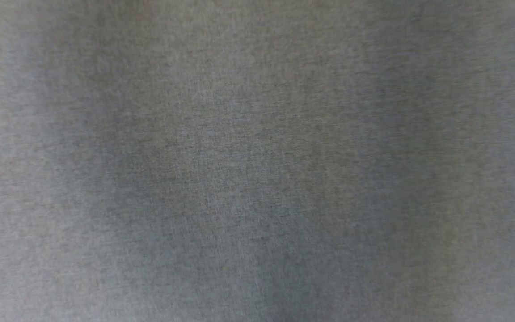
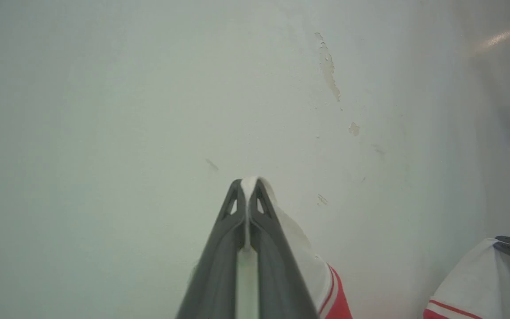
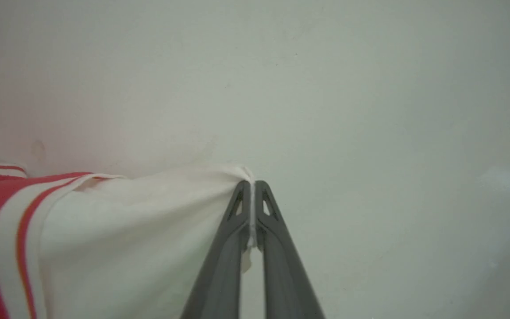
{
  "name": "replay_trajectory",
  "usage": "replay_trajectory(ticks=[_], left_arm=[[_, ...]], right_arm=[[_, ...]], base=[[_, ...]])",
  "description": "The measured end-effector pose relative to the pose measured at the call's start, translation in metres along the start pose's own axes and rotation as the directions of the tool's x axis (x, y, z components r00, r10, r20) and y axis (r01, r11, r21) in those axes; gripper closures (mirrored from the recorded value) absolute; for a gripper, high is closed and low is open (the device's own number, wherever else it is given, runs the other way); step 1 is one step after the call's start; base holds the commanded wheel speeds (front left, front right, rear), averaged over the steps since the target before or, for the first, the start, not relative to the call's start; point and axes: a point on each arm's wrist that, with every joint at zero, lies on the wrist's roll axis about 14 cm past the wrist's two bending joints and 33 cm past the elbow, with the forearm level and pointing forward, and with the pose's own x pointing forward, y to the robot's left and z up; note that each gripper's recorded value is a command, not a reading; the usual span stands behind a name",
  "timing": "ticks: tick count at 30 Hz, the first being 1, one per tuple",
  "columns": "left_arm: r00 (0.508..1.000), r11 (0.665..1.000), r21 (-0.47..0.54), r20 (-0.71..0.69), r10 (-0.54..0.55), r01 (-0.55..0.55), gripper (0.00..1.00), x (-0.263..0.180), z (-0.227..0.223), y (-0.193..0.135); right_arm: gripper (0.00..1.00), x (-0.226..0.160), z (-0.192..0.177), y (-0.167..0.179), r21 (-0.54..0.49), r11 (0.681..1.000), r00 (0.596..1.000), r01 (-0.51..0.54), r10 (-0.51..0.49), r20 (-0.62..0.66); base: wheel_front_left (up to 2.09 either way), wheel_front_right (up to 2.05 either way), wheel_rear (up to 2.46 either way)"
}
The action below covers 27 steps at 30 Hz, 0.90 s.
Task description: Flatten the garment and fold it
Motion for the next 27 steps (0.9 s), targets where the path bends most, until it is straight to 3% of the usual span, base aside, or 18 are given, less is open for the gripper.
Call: replay_trajectory(ticks=[7,11,17,27], left_arm=[[0.992,0.998,-0.051,-0.124,0.014,-0.021,1.00,-0.051,-0.078,0.015],[0.983,0.997,-0.073,-0.185,0.018,-0.032,1.00,-0.083,-0.100,0.022],[0.970,0.993,-0.094,-0.239,0.040,-0.065,1.00,-0.125,-0.097,0.031],[0.935,0.981,-0.158,-0.349,0.053,-0.115,1.00,-0.202,-0.070,0.024]], right_arm=[[1.00,-0.003,-0.044,0.058,-0.005,0.997,0.996,-0.082,0.082,-0.018],[1.00,-0.016,-0.059,0.088,0.014,0.990,0.990,-0.139,0.139,-0.007],[1.00,-0.045,-0.053,0.108,0.084,0.976,0.979,-0.200,0.198,0.041],[1.00,-0.120,-0.048,0.092,0.239,0.942,0.971,-0.237,0.236,0.034]], base=[[0.00,0.00,0.00],[0.00,0.00,0.00],[0.00,0.00,0.00],[0.00,0.00,0.00]])
